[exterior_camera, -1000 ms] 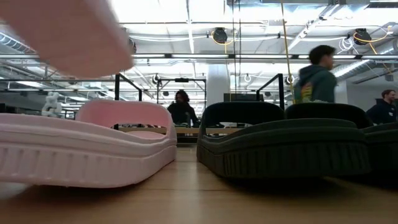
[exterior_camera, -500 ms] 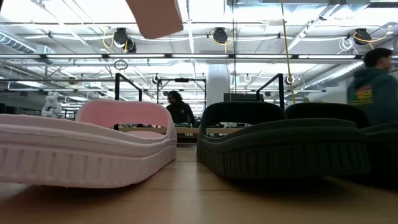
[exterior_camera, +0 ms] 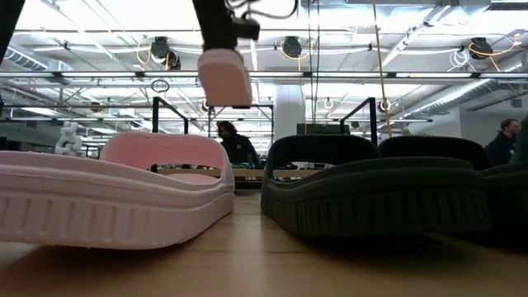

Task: Pick and place slides into the shelf
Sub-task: Put the left pink slipper on the shelf

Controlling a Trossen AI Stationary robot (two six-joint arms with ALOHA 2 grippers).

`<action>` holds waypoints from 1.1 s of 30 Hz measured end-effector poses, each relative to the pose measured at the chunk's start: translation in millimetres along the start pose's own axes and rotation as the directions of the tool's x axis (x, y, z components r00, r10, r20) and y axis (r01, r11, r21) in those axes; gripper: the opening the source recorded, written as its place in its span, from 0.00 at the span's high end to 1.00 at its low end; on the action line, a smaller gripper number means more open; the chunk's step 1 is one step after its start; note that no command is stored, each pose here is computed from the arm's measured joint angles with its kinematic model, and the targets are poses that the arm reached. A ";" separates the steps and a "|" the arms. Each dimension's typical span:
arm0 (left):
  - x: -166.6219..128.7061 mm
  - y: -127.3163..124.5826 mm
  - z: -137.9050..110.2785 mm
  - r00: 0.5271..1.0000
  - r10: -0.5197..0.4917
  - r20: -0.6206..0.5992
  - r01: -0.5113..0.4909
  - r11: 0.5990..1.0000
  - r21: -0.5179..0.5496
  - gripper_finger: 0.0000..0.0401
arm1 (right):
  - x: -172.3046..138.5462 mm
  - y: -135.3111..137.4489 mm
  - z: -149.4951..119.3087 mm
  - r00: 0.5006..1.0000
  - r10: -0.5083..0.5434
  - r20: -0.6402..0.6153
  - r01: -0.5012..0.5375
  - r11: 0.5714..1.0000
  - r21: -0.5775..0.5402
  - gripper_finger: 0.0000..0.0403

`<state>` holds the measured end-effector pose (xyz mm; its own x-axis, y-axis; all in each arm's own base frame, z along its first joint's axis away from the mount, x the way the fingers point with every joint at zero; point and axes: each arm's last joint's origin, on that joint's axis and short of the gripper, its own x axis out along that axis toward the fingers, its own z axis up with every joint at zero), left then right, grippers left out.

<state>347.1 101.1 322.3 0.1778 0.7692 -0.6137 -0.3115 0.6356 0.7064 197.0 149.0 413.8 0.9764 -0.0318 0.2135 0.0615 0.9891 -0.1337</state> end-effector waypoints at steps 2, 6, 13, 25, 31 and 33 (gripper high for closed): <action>10.9 -4.6 -4.3 1.000 -0.024 -0.011 0.024 1.000 0.000 1.00 | -3.0 -4.6 3.9 1.000 -0.007 0.009 0.007 1.000 -0.015 0.56; 32.1 -22.0 -17.3 0.998 -0.032 -0.045 0.034 0.998 0.050 1.00 | -5.2 -12.5 8.3 0.999 -0.028 0.022 0.029 0.999 -0.045 0.56; 68.4 -41.3 -45.4 0.993 -0.008 -0.117 0.020 0.994 0.107 1.00 | 0.1 -21.1 4.3 0.994 -0.106 -0.011 0.105 0.992 -0.069 0.56; 92.1 -43.6 -59.1 0.994 -0.025 -0.109 0.038 0.992 0.121 1.00 | 8.7 -33.3 0.1 0.985 -0.169 -0.021 0.168 0.984 -0.052 0.56; 101.4 -43.7 -64.4 0.995 -0.017 -0.101 0.031 0.990 0.138 1.00 | 11.3 -37.0 -1.5 0.983 -0.184 -0.026 0.182 0.982 -0.054 0.56; 103.3 -39.8 -64.4 0.995 -0.010 -0.095 0.022 0.992 0.124 1.00 | 12.1 -38.4 -2.0 0.981 -0.191 -0.027 0.189 0.981 -0.047 0.56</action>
<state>317.7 151.0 208.0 0.0913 0.7533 -0.6513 -0.1892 0.6553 0.7313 206.8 110.4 419.6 0.9521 -0.2237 0.2088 0.2547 0.9574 -0.1358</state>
